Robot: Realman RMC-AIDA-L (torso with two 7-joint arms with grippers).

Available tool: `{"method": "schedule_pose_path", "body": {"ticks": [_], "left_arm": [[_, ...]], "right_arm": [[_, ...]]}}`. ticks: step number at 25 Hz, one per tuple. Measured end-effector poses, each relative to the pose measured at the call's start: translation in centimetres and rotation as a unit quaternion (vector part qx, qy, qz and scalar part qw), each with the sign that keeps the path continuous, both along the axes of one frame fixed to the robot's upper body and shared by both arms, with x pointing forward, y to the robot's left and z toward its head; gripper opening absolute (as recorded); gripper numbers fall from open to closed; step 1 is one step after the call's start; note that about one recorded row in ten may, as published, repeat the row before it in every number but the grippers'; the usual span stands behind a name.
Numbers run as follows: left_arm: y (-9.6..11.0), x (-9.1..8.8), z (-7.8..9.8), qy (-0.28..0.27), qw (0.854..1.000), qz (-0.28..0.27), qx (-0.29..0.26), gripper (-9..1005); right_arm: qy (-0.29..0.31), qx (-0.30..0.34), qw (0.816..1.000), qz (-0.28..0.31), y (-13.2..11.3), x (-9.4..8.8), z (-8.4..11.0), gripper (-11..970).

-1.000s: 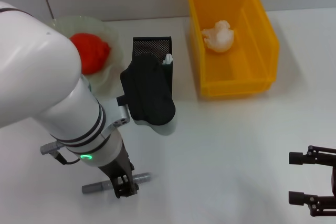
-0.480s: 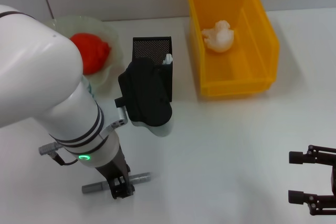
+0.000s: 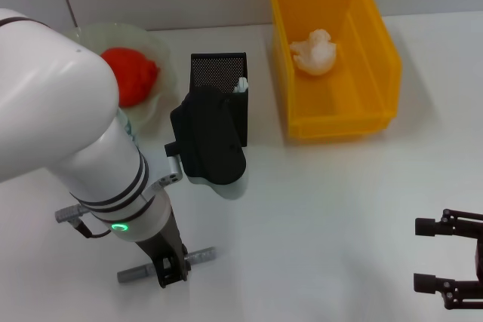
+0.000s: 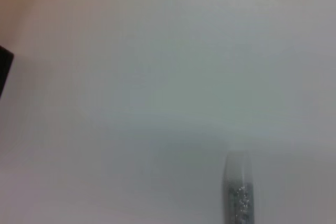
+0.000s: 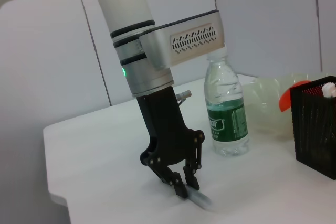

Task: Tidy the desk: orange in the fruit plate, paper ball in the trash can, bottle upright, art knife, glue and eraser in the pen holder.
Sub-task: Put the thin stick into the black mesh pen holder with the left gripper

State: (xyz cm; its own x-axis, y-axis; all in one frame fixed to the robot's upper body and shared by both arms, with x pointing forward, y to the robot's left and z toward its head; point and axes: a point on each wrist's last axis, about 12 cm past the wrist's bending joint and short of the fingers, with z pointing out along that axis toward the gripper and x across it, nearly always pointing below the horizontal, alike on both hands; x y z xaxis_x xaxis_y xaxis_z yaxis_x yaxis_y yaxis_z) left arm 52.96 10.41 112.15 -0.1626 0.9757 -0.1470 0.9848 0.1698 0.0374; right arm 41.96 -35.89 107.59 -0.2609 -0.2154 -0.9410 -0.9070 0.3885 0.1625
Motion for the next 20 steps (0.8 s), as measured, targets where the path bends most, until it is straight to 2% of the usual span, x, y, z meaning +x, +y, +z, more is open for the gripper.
{"method": "schedule_pose_path", "body": {"ticks": [6,10,13,15,16,20], "left_arm": [[-0.1,-0.2,0.1,0.012,1.000,-0.015,-0.008,155],[-0.1,-0.2,0.1,0.017,1.000,-0.018,-0.011,155],[-0.8,-0.5,1.5,0.020,0.998,-0.043,-0.048,156],[-0.8,-0.5,1.5,0.020,0.998,-0.043,-0.048,156],[-0.8,-0.3,3.2,0.000,0.995,-0.053,-0.086,156],[-0.5,-0.2,5.6,-0.035,0.984,-0.070,-0.159,153]], "right_arm": [[0.005,0.001,1.000,-0.004,0.0,0.0,-0.2,777],[0.006,0.001,1.000,-0.004,-0.1,-0.1,-0.2,777],[0.007,0.001,1.000,-0.009,-0.2,-0.2,-0.2,777],[0.008,0.001,1.000,-0.011,-0.3,-0.3,-0.2,777],[0.009,0.001,1.000,-0.014,-0.5,-0.4,-0.2,777],[0.008,0.002,1.000,-0.021,-0.7,-0.6,-0.2,777]]}}
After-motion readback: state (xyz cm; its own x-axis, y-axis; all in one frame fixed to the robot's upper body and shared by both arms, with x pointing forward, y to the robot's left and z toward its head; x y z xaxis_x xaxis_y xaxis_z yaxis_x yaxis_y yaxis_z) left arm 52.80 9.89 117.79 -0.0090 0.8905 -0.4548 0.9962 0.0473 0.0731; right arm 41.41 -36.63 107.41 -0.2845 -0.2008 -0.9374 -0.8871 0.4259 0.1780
